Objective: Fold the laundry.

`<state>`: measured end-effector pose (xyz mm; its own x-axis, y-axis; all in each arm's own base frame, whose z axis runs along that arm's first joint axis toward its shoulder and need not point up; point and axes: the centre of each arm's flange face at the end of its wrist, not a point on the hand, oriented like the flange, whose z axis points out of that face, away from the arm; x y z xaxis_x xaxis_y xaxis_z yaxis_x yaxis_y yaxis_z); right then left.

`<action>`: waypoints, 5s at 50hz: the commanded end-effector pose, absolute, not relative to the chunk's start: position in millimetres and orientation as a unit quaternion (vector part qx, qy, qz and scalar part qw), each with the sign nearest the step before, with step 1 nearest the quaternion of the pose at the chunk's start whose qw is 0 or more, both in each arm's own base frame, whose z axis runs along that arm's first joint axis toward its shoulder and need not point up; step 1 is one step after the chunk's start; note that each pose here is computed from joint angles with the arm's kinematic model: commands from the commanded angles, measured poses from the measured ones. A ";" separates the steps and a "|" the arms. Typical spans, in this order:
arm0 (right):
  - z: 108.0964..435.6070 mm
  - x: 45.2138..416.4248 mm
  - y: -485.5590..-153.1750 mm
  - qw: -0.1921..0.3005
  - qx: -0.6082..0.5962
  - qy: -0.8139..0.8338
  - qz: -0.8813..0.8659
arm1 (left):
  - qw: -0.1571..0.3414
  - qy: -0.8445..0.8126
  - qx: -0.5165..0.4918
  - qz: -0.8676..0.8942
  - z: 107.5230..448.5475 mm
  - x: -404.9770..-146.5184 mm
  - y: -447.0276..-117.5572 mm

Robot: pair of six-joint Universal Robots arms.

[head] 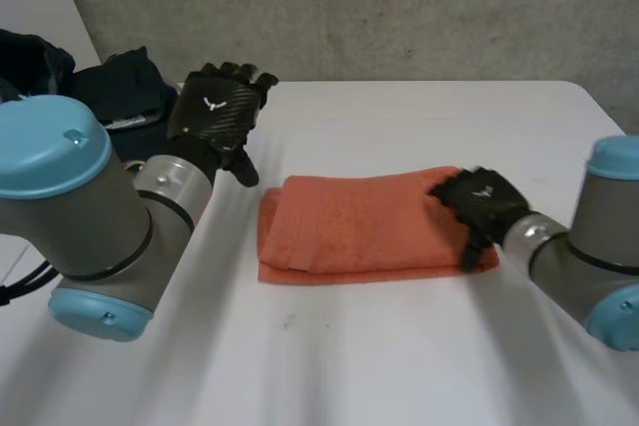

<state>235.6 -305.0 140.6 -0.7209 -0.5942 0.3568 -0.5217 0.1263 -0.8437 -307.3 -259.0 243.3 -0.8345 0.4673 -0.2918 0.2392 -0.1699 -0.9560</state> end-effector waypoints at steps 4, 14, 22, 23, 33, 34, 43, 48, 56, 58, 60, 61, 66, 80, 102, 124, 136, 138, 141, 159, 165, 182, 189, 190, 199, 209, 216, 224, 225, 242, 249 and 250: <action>127.0 206.8 -330.5 -0.068 -0.394 0.726 -0.560 | 0.079 -0.647 -0.279 0.705 236.3 -306.7 -258.8; 186.0 295.9 -312.9 0.023 -0.423 0.628 -0.652 | 0.078 -0.640 -0.274 0.714 249.0 -298.5 -249.6; 161.6 369.2 -236.7 0.207 -0.551 0.530 -0.610 | 0.069 -0.642 -0.263 0.717 253.9 -285.7 -246.6; 154.0 372.2 -232.9 0.216 -0.558 0.531 -0.600 | 0.069 -0.643 -0.263 0.716 253.0 -284.9 -246.4; 149.6 368.2 -251.7 0.159 -0.501 0.595 -0.609 | 0.068 -0.645 -0.255 0.717 254.0 -285.6 -250.8; 155.1 364.0 -254.5 0.173 -0.478 0.610 -0.608 | 0.072 -0.643 -0.255 0.719 255.2 -287.5 -250.6; 224.8 294.5 -311.3 0.199 -0.245 0.688 -0.654 | 0.110 -0.636 -0.263 0.717 253.3 -318.9 -251.2; 198.8 262.6 -324.8 0.138 -0.259 0.741 -0.604 | 0.119 -0.635 -0.273 0.713 250.3 -326.8 -243.9; 161.2 209.2 -331.6 0.038 -0.298 0.781 -0.548 | 0.117 -0.651 -0.282 0.695 234.4 -325.4 -240.6; 151.1 200.2 -334.1 0.028 -0.296 0.782 -0.548 | 0.117 -0.653 -0.283 0.693 232.5 -325.5 -239.7; 147.1 196.8 -335.5 0.030 -0.295 0.780 -0.551 | 0.116 -0.655 -0.283 0.691 230.4 -325.0 -240.0; 144.3 195.1 -336.1 0.036 -0.296 0.777 -0.555 | 0.116 -0.655 -0.284 0.690 229.8 -325.1 -240.1; 128.5 199.5 -337.1 0.068 -0.313 0.768 -0.554 | 0.116 -0.657 -0.284 0.689 228.0 -325.3 -240.4; 120.2 199.7 -337.3 0.056 -0.331 0.767 -0.547 | 0.114 -0.667 -0.290 0.677 218.7 -320.4 -235.5; 121.8 183.8 -331.5 0.040 -0.319 0.776 -0.542 | 0.115 -0.669 -0.292 0.674 217.0 -319.5 -232.7; 175.1 261.2 -320.5 -0.023 -0.474 0.611 -0.633 | 0.112 -0.655 -0.280 0.693 237.9 -311.7 -227.8; 123.3 365.6 -200.9 0.106 -0.657 0.469 -0.580 | 0.097 -0.658 -0.261 0.699 244.2 -294.6 -236.2; 120.9 367.1 -199.8 0.103 -0.659 0.470 -0.578 | 0.097 -0.659 -0.260 0.699 244.2 -294.2 -236.7; 127.9 366.7 -204.6 0.099 -0.640 0.487 -0.586 | 0.096 -0.658 -0.258 0.701 244.6 -293.9 -238.6; 223.7 259.4 -292.7 0.216 -0.226 0.729 -0.609 | 0.183 -0.627 -0.257 0.712 262.1 -357.3 -233.3; 205.4 244.2 -306.1 0.197 -0.201 0.783 -0.554 | 0.223 -0.659 -0.295 0.655 224.3 -402.7 -213.3; 148.7 280.2 -309.8 0.266 -0.254 0.799 -0.477 | 0.073 -0.770 -0.264 0.576 136.3 -385.8 -231.0; 126.8 287.4 -309.4 0.252 -0.278 0.802 -0.464 | 0.028 -0.770 -0.307 0.558 123.3 -374.4 -230.3; 124.4 286.7 -310.8 0.238 -0.284 0.803 -0.466 | 0.024 -0.768 -0.314 0.557 122.8 -374.2 -229.9; 166.2 278.5 -310.3 0.171 -0.307 0.773 -0.528 | 0.051 -0.737 -0.306 0.600 170.4 -379.2 -231.0; 174.3 242.1 -300.9 0.164 -0.196 0.807 -0.532 | 0.209 -0.628 -0.361 0.657 266.2 -387.0 -225.8; 137.9 234.0 -279.6 0.197 -0.183 0.832 -0.485 | 0.346 -0.560 -0.454 0.601 285.5 -393.1 -196.8; 123.1 247.6 -278.8 0.240 -0.187 0.817 -0.490 | 0.360 -0.572 -0.449 0.584 283.1 -391.1 -196.7; 121.6 249.3 -279.1 0.243 -0.187 0.816 -0.491 | 0.360 -0.572 -0.449 0.584 282.7 -391.4 -196.1; 98.4 285.8 -278.0 0.263 -0.229 0.798 -0.492 | 0.351 -0.582 -0.442 0.585 278.8 -390.9 -198.4; 99.5 291.4 -293.9 0.261 -0.224 0.790 -0.507 | 0.351 -0.586 -0.442 0.581 275.7 -390.7 -198.3; 104.9 292.4 -297.1 0.262 -0.223 0.785 -0.516 | 0.351 -0.586 -0.443 0.580 275.1 -391.1 -197.9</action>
